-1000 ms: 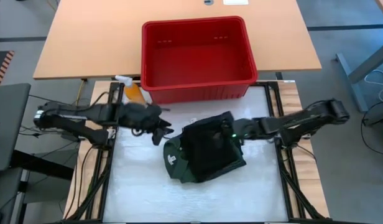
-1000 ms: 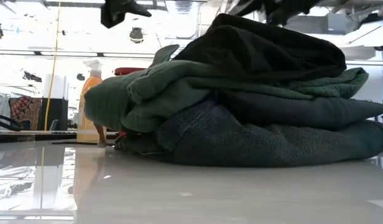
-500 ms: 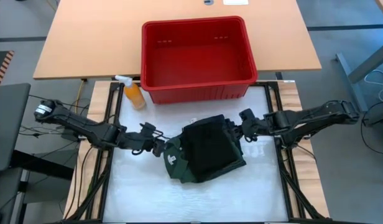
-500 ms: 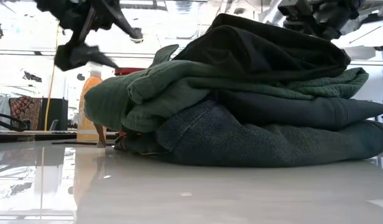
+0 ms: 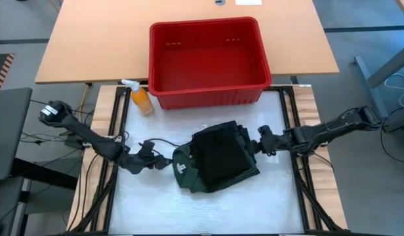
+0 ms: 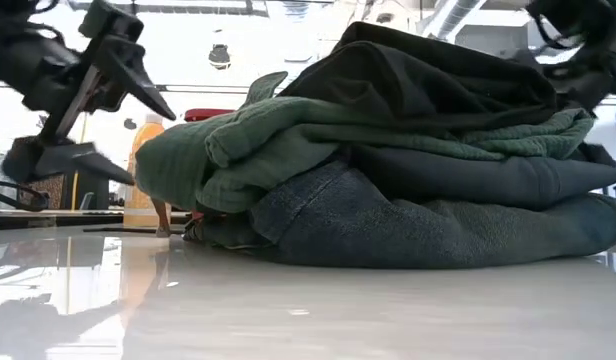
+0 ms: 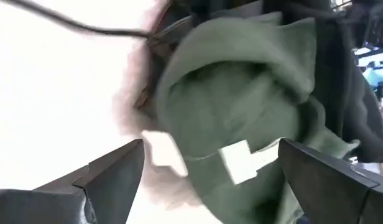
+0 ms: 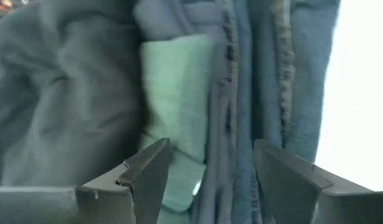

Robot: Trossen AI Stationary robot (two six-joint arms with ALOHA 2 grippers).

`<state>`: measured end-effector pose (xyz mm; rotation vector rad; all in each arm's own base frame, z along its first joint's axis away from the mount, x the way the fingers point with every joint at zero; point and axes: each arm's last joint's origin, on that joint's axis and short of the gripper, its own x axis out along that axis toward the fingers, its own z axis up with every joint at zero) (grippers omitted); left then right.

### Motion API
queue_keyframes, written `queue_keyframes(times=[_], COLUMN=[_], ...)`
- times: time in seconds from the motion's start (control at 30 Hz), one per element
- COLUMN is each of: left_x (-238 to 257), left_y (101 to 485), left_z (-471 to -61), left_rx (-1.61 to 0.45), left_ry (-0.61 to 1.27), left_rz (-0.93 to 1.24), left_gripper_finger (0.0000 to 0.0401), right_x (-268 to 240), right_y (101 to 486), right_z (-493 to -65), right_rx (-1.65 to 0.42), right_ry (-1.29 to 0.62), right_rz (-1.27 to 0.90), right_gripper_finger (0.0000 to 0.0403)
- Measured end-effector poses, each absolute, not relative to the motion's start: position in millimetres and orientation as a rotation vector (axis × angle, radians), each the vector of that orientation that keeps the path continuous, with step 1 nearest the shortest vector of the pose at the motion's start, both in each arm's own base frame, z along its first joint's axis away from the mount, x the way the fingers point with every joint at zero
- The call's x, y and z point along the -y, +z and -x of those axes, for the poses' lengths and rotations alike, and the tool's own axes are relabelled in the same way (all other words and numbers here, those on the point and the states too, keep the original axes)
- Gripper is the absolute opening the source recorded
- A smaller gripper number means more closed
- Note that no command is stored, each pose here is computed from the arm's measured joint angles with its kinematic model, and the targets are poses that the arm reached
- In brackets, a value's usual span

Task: Fold laundry
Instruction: Put the stacked folded clothes into the red bin

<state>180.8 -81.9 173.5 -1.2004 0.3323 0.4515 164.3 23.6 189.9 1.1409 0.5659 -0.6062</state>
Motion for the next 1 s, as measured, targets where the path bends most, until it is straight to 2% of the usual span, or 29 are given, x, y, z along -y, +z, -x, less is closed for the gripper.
queue_keyframes(times=[0.13,0.33,0.57,1.0], left_x=[86.7,89.0,89.8,75.1], left_y=[154.7,130.2,107.7,103.6], left_z=[-172.6,-176.2,-209.2,-287.2], left_rx=[-0.314,-0.354,-0.363,-0.403], left_ry=[0.429,0.515,0.493,0.375], left_rz=[1.257,1.265,1.288,1.188], left_gripper_finger=[0.0358,0.0358,0.0358,0.0352], right_x=[-25.9,-30.0,-36.8,-50.6], right_y=[169.3,146.3,127.3,103.8], right_z=[-152.4,-142.4,-145.5,-184.9], right_rx=[-0.541,-0.531,-0.496,-0.47], right_ry=[-0.629,-0.687,-0.664,-0.532], right_rz=[-1.189,-1.234,-1.3,-1.346], right_gripper_finger=[0.0261,0.0261,0.0261,0.0251])
